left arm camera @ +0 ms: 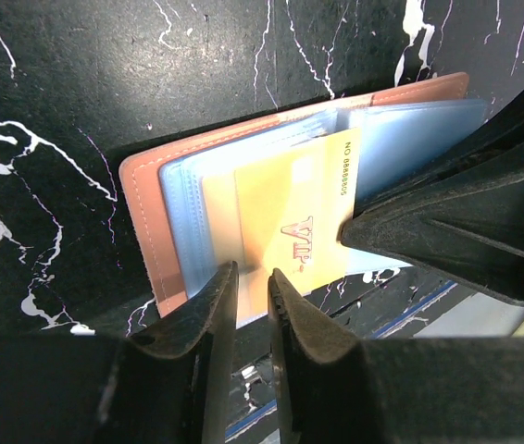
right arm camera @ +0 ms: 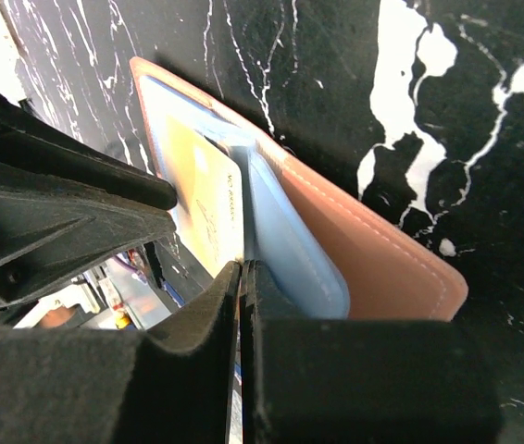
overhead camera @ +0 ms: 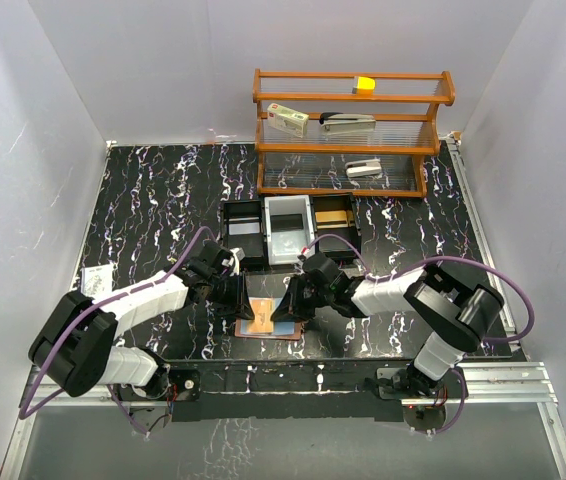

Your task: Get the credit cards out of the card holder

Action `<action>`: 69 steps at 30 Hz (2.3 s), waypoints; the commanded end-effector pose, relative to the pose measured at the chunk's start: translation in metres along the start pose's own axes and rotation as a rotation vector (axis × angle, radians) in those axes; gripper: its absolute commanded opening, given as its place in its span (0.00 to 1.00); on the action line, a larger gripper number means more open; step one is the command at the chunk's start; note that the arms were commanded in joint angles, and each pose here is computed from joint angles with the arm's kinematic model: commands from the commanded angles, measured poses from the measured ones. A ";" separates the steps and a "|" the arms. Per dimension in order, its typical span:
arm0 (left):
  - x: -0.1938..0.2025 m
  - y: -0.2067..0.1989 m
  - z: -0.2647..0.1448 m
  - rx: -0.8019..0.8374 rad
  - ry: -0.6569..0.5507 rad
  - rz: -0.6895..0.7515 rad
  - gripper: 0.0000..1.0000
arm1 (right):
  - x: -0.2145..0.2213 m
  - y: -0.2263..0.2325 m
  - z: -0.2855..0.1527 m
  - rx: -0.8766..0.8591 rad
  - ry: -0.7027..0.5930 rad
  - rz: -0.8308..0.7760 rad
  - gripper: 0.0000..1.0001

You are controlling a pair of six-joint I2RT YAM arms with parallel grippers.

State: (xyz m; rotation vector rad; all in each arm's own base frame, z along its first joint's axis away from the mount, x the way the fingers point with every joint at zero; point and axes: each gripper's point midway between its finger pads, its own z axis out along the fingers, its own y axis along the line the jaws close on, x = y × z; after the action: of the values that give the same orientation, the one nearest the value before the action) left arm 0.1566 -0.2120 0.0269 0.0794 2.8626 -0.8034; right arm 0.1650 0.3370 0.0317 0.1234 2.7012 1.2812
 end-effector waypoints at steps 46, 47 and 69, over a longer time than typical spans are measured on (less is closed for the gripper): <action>0.003 0.014 -0.009 -0.074 -0.030 0.012 0.14 | -0.013 -0.004 -0.011 -0.059 -0.061 0.072 0.05; -0.004 0.007 -0.014 -0.050 -0.065 0.027 0.19 | -0.013 -0.003 -0.011 -0.060 -0.059 0.070 0.05; -0.005 -0.005 0.007 -0.026 -0.003 0.084 0.28 | -0.013 -0.002 -0.010 -0.068 -0.054 0.061 0.08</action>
State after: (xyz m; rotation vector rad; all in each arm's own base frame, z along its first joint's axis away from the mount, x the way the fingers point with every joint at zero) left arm 0.1649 -0.2273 0.0306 0.1735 2.8022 -0.8498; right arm 0.1688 0.3237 0.0282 0.2560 2.6782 1.3406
